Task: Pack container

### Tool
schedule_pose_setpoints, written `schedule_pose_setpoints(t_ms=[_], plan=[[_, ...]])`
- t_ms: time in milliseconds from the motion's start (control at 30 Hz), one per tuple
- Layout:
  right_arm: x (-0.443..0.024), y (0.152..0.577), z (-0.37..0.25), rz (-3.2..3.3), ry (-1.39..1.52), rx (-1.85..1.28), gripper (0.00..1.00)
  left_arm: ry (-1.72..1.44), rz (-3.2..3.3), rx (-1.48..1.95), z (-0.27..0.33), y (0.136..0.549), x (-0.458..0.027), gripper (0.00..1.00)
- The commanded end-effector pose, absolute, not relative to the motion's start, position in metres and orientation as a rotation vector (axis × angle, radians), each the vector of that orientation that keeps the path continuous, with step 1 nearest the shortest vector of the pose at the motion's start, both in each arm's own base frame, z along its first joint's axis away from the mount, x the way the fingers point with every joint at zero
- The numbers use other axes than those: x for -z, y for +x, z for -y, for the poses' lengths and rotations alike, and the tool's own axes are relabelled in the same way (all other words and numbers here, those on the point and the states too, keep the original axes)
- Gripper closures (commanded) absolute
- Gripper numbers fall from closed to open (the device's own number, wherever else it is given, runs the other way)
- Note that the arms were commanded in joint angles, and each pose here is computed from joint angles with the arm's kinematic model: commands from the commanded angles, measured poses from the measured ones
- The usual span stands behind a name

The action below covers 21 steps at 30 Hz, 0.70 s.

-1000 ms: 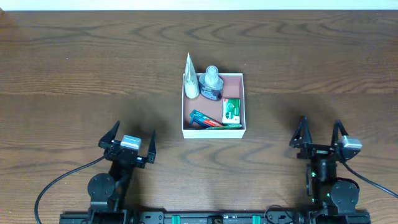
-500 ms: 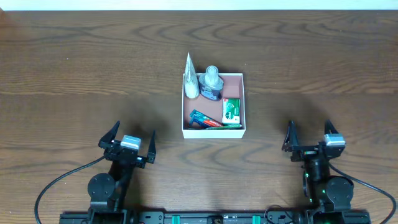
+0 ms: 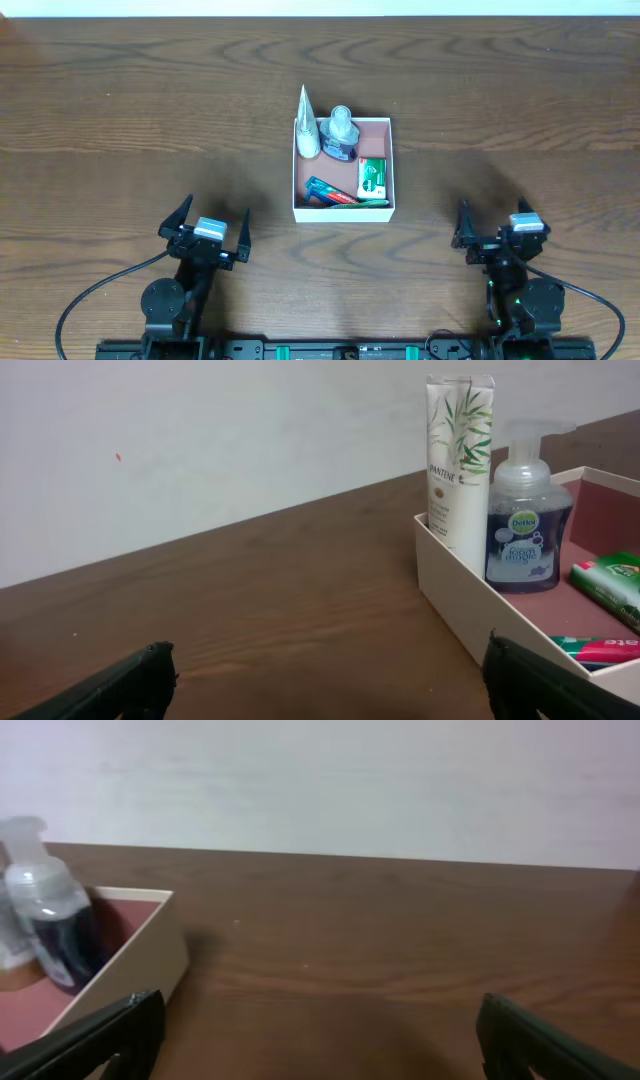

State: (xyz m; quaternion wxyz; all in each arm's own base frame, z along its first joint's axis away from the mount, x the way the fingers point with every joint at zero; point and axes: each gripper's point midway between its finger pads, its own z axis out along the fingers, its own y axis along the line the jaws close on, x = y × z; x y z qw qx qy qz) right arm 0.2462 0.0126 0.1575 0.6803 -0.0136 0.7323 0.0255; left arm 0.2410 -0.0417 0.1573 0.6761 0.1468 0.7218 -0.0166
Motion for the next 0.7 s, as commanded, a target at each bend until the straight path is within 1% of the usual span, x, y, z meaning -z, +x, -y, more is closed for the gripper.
schedule_pose_setpoints(t_ms=[0,100,267,667], plan=[[-0.1570,0.2462,-0.0060,-1.643,-0.024,-0.021,0.01,0.332,-1.670,0.059,0.0430,0.2400,-0.1421,0.02],[-0.1568,0.2462,0.0013,-1.644,0.003,0.007,0.01,0.332,-1.670,0.059,0.0430,0.2400,-0.1422,0.02],[-0.1563,0.2462,0.0026,-1.645,-0.033,0.049,0.01,0.332,-1.670,0.059,0.0430,0.2400,-0.1422,0.02],[-0.1566,0.2462,0.0013,-1.644,-0.040,0.044,0.01,0.332,-1.670,0.059,0.0430,0.2400,-0.1421,0.02]])
